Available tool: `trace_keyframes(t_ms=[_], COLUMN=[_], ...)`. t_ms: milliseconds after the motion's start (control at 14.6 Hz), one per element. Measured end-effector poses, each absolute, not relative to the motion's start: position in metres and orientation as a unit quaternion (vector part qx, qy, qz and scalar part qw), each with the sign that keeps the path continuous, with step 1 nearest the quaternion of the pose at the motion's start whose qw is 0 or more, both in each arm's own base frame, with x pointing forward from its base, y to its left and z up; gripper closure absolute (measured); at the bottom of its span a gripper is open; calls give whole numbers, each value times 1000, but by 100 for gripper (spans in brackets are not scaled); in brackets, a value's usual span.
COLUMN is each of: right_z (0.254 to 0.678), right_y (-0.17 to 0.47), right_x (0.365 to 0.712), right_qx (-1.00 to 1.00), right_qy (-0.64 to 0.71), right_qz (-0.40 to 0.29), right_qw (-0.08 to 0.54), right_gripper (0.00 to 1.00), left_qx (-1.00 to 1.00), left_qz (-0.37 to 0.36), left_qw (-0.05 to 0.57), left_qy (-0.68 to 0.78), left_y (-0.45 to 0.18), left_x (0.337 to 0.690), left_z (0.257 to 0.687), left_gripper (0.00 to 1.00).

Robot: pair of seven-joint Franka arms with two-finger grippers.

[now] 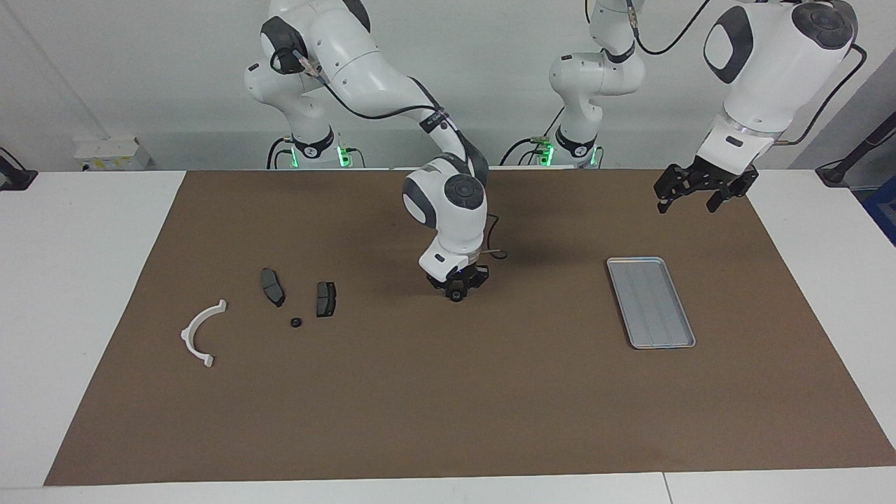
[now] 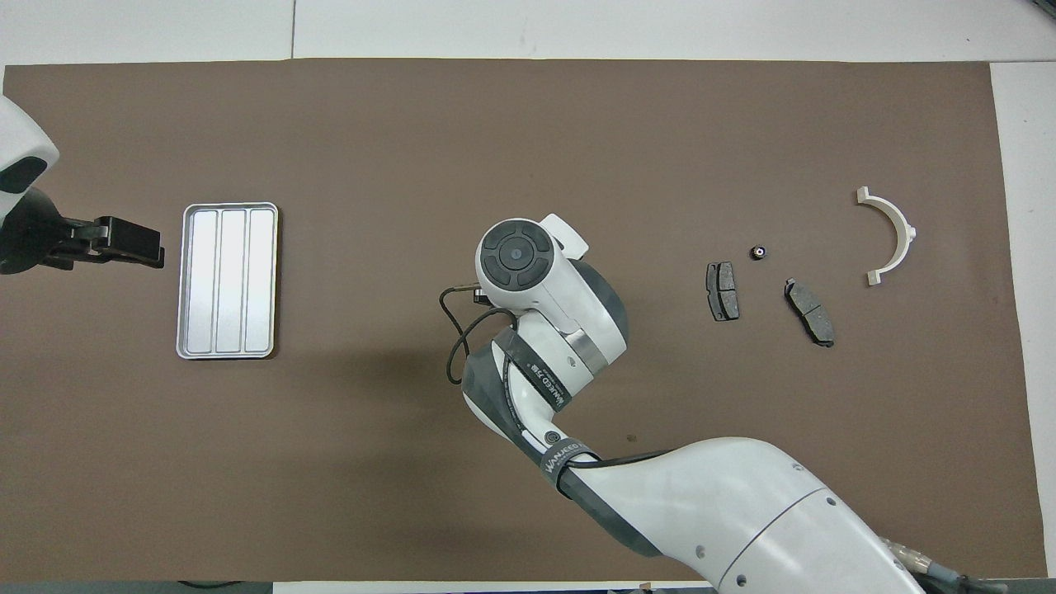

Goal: Pick bearing gear from pile to tray
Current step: 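Carry the ring with the right gripper to mid-table and release it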

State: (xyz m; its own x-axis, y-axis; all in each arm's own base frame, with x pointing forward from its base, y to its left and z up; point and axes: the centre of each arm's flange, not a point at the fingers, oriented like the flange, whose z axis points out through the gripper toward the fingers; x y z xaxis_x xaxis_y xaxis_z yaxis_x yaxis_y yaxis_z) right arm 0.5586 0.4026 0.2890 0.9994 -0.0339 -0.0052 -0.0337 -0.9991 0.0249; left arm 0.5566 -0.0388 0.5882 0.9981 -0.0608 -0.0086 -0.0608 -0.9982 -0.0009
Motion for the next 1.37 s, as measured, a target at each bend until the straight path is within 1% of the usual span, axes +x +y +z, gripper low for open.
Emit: trace_keyframes(t_ms=[137,206,274,343,480,549,686,891,1029,1166,1234,1371], right_z=[310,332,360,391,441,458,475,470,456,436,425,408], right_y=[395,383,363,332,259,224,166,99,70,63,61,57], right_x=[569,580,593,607,628,637,650,666,670,670,669,667], right_qx=[999,999,998,998,999,999,1000,999,999,999,999,998], right_qy=[-32,-43,-51,-51,-48,-41,-10,16,16,20,21,26], right_qz=[-9,-6,-4,-1,4,8,16,22,31,39,44,49], right_qw=[23,25,26,25,23,22,22,22,21,20,19,18], right_gripper=[29,19,7,0,0,0,0,0,0,0,2,0], left_qx=[-1000,-1000,-1000,-1000,-1000,-1000,-1000,-1000,-1000,-1000,-1000,-999], left_qz=[4,4,4,4,4,4,4,4,4,4,4,5], left_qw=[1,1,1,1,1,1,1,1,1,1,1,1], left_qy=[30,30,30,30,30,30,30,30,30,30,31,35], left_y=[-39,-39,-39,-39,-39,-39,-39,-39,-39,-39,-39,-44], left_x=[557,557,557,557,557,557,557,557,557,557,557,556], left_z=[588,588,588,588,588,588,588,588,588,588,588,588], left_gripper=[0,0,0,0,0,0,0,0,0,0,0,0])
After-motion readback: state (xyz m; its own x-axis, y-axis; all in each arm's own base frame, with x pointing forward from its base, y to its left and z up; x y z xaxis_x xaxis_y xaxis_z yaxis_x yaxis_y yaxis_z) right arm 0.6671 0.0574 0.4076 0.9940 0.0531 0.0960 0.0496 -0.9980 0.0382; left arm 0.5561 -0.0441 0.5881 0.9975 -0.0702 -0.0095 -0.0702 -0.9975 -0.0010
